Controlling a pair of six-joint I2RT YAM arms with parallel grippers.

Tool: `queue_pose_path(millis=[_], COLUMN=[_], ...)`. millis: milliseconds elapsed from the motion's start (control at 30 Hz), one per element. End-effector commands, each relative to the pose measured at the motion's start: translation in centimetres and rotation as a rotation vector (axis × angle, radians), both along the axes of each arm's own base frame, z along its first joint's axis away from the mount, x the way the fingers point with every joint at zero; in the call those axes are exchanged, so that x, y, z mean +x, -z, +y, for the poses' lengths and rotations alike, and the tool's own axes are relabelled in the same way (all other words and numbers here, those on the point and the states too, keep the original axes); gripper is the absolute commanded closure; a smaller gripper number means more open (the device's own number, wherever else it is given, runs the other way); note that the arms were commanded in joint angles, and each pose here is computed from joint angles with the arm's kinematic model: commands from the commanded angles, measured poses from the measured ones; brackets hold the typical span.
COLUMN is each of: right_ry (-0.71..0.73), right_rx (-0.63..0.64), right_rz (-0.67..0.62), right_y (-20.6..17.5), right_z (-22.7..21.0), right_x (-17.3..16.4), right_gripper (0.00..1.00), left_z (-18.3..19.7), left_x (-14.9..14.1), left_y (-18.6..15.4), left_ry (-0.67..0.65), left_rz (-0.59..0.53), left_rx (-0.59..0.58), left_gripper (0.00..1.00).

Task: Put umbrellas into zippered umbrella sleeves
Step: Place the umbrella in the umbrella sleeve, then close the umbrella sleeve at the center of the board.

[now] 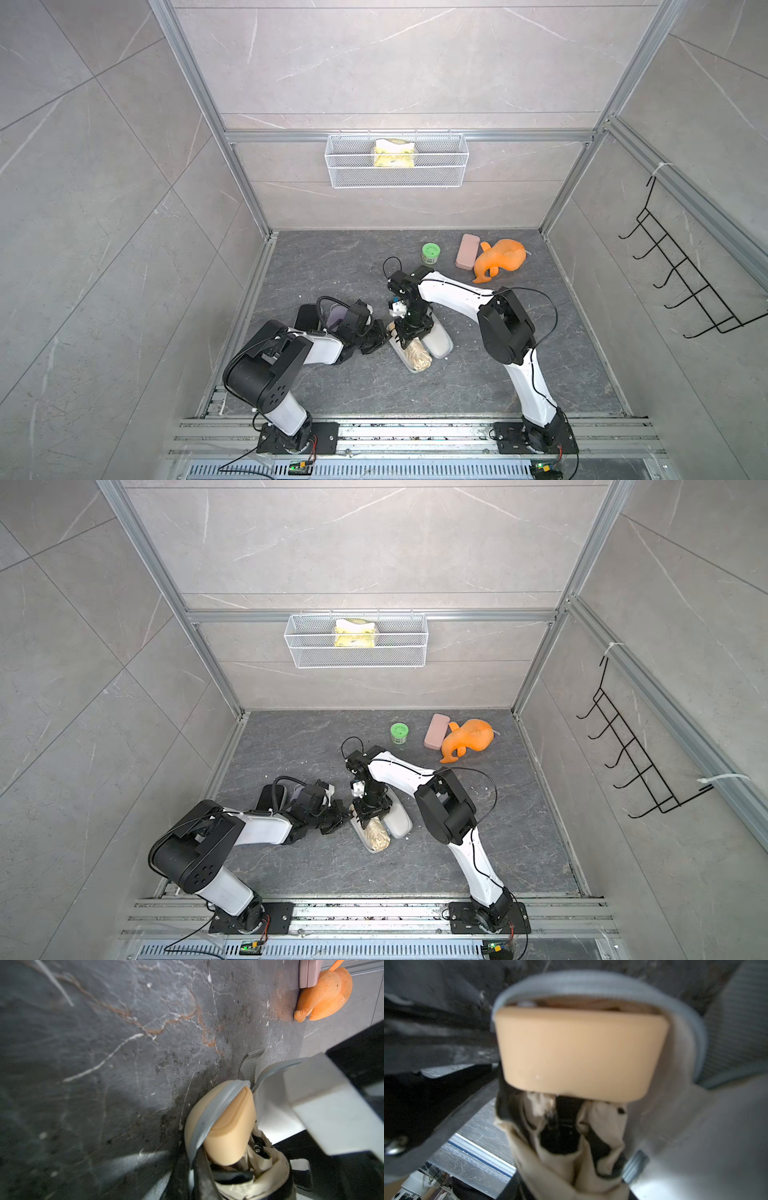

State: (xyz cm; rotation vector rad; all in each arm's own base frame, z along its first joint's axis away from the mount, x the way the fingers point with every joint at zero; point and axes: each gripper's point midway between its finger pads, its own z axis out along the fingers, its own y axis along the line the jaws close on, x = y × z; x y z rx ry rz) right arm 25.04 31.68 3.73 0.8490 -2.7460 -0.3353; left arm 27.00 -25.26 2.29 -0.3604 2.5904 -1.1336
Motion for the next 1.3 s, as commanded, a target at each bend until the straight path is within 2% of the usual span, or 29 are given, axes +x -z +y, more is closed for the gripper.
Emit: queue_pose_path(millis=[0,200,333,433,500,533,567,667,700,733,800,867,1000,1100,1200,1267], right_ry=[-0.037,0.012,0.042,0.068,0.105,0.128,0.160,0.363,0.482,0.512,0.410,0.386,0.488,0.538,0.501,0.502], right_rx=[0.079,0.121,0.146,0.142,0.126,0.111,0.062,-0.093,-0.139,-0.105,0.071,0.176,0.366,0.468,0.518,0.532], right_rz=[-0.114,-0.114,-0.172,-0.282,-0.429,-0.507,-0.623,-0.941,-0.965,-0.907,-0.681,-0.506,-0.375,-0.286,-0.190,-0.178], right_y=[-1.4,-4.4,-6.9,-9.1,-11.0,-11.8,-12.5,-15.0,-14.8,-14.1,-11.8,-10.0,-8.2,-7.4,-6.4,-5.7], right_z=[1.3,0.0,-0.9,-2.1,-3.6,-4.7,-6.5,-12.3,-14.1,-14.0,-10.6,-8.5,-8.9,-9.7,-8.5,-8.3], right_x=[1.6,0.9,0.9,1.5,2.7,3.3,4.2,6.8,6.8,6.4,5.0,3.6,3.5,3.7,3.0,3.0], right_gripper=[0.43,0.30,0.29,0.29,0.24,0.17,0.01,0.00,0.00,0.00,0.01,0.15,0.21,0.19,0.15,0.13], left_z=[-1.8,-1.2,-1.2,-1.1,-0.9,-0.8,-0.7,-0.2,-0.1,0.0,-0.1,0.0,0.4,0.8,1.1,1.1], left_x=[-0.1,-0.3,-0.2,-0.3,-0.3,-0.3,-0.4,-0.5,-0.6,-0.7,-1.0,-1.4,-2.1,-2.6,-3.3,-3.7], left_y=[-3.0,-2.7,-2.8,-3.0,-3.4,-3.5,-3.7,-3.9,-4.1,-4.2,-4.4,-4.5,-4.5,-4.5,-4.1,-3.7], left_ry=[0.078,0.054,0.049,0.046,0.040,0.039,0.037,0.030,0.029,0.030,0.040,0.048,0.042,0.023,0.011,0.011], left_rz=[-0.065,-0.058,-0.053,-0.053,-0.057,-0.059,-0.062,-0.064,-0.066,-0.066,-0.064,-0.055,-0.042,-0.035,-0.014,0.006], left_rx=[-0.070,-0.056,-0.059,-0.058,-0.055,-0.052,-0.048,-0.039,-0.039,-0.040,-0.045,-0.045,-0.051,-0.068,-0.083,-0.086], left_gripper=[1.00,1.00,1.00,0.98,0.94,0.92,0.90,0.81,0.78,0.74,0.65,0.56,0.43,0.33,0.29,0.30])
